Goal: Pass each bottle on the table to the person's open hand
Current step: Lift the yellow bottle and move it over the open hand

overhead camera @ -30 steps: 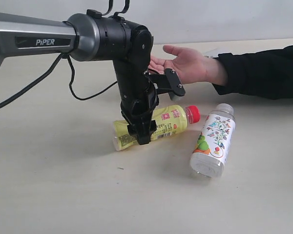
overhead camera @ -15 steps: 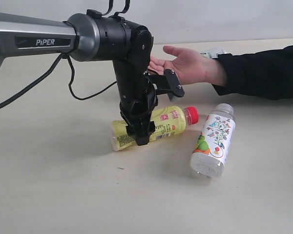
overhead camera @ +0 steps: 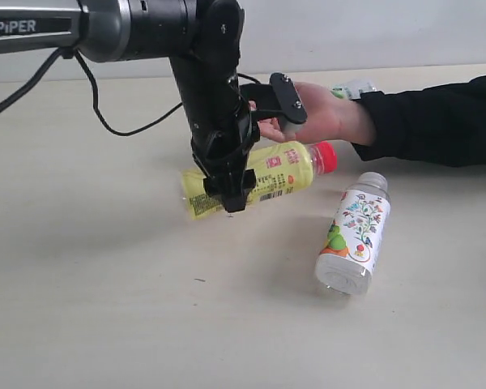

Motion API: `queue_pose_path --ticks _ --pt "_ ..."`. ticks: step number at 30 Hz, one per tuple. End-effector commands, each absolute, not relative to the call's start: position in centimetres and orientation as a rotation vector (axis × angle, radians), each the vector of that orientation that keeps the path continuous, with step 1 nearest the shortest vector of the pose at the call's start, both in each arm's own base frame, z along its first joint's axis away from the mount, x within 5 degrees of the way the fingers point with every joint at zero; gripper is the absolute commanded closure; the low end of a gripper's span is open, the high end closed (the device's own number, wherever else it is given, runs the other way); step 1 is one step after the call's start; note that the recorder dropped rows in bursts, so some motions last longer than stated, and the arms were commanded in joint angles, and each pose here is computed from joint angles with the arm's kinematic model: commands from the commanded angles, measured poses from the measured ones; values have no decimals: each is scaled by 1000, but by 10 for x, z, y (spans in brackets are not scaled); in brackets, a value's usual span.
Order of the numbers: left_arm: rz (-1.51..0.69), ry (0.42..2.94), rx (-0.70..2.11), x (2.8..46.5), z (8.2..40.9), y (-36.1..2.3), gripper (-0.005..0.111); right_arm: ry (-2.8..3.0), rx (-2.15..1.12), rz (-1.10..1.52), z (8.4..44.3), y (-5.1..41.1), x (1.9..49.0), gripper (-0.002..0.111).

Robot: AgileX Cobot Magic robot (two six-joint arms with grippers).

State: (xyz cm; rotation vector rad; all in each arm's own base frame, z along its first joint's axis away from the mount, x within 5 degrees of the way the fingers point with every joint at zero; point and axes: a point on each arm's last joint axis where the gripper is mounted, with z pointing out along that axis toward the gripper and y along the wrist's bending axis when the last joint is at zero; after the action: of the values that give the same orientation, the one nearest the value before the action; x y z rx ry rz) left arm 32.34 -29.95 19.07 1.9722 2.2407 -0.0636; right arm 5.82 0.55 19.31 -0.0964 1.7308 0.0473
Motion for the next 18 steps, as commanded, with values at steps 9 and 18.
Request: queue_pose_path --ticks 9,18 --pt "-268 2433 1077 330 245 -309 104 1715 -94 38 193 5 58 108" --pt "-453 2564 519 356 273 -317 104 1715 -92 40 193 5 58 108"
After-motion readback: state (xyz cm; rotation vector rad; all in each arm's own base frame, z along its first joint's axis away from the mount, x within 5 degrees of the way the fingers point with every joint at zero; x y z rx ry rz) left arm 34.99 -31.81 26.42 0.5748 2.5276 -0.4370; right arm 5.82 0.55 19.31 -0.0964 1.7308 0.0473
